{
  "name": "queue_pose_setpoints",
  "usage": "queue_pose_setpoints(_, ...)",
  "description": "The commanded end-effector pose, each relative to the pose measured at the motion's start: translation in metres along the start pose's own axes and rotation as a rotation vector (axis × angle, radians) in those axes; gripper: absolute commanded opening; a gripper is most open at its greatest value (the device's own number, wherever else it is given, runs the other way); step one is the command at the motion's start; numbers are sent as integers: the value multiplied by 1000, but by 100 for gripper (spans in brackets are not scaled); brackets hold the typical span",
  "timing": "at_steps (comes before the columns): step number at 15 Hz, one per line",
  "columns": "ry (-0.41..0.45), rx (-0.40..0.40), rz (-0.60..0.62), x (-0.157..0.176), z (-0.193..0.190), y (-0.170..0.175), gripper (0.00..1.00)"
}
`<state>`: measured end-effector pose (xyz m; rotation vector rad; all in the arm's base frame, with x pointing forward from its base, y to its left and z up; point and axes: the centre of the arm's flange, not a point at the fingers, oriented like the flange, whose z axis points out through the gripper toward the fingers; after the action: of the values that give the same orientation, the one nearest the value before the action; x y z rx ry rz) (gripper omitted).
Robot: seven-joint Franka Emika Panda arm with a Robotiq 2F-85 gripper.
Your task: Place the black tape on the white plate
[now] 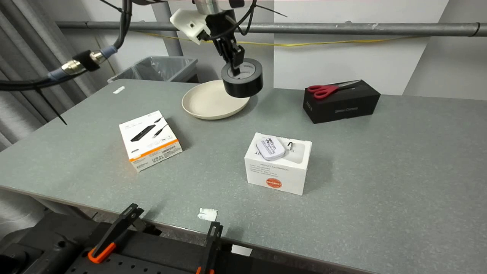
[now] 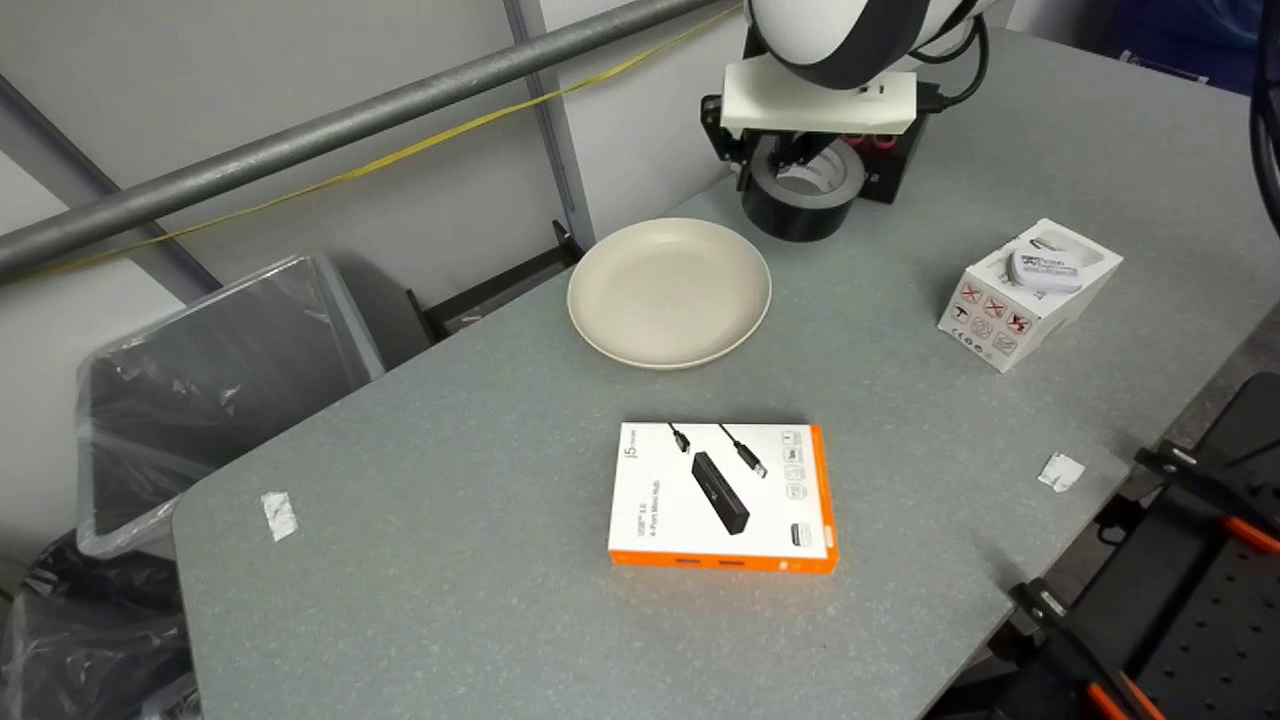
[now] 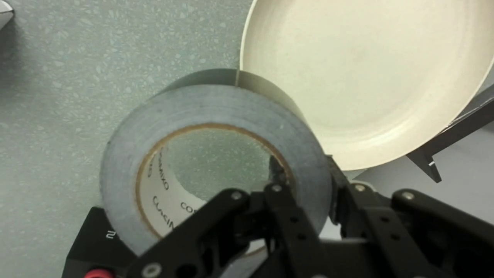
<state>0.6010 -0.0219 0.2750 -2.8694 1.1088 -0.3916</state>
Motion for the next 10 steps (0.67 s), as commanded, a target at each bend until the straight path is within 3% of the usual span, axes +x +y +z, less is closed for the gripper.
queue_pose_setpoints(1, -1, -4, 4, 1, 2, 3, 26)
queue_pose_setpoints(2, -2, -6, 6, 2, 3, 4, 26)
queue_pose_setpoints(3, -2, -6, 6, 2, 3, 4, 6)
queue_pose_setpoints(10, 21, 31, -66, -9, 17, -79, 6)
